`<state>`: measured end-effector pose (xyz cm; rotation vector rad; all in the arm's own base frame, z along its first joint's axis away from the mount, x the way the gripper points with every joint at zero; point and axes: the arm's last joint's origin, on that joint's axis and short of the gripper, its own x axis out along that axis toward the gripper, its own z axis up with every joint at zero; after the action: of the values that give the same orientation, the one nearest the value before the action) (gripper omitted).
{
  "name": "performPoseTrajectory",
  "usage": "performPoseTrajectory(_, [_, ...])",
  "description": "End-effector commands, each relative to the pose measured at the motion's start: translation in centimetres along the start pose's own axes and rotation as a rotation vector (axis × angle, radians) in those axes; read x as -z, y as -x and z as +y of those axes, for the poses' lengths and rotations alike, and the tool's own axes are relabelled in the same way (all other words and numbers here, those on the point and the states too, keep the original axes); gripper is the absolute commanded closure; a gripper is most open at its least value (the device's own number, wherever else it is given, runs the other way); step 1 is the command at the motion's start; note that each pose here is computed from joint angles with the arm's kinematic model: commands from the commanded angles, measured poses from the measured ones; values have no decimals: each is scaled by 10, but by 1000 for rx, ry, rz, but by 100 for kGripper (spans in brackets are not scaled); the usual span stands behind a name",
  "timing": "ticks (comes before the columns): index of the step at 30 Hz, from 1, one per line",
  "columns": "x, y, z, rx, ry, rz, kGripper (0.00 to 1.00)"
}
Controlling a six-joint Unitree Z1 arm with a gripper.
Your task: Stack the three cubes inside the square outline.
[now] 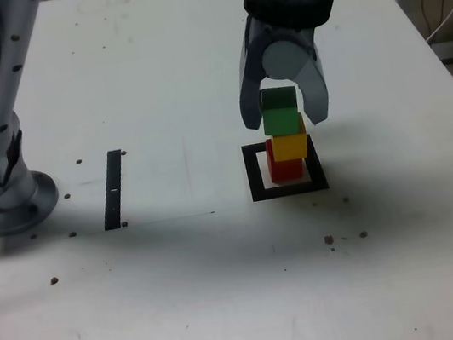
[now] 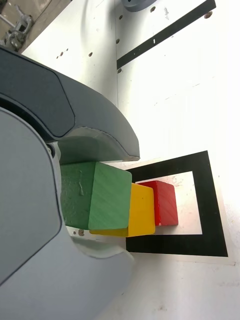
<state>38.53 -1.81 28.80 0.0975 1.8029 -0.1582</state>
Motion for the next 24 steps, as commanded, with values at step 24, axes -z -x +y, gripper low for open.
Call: performPoseTrajectory(24, [37, 27, -3, -31, -2, -58, 0])
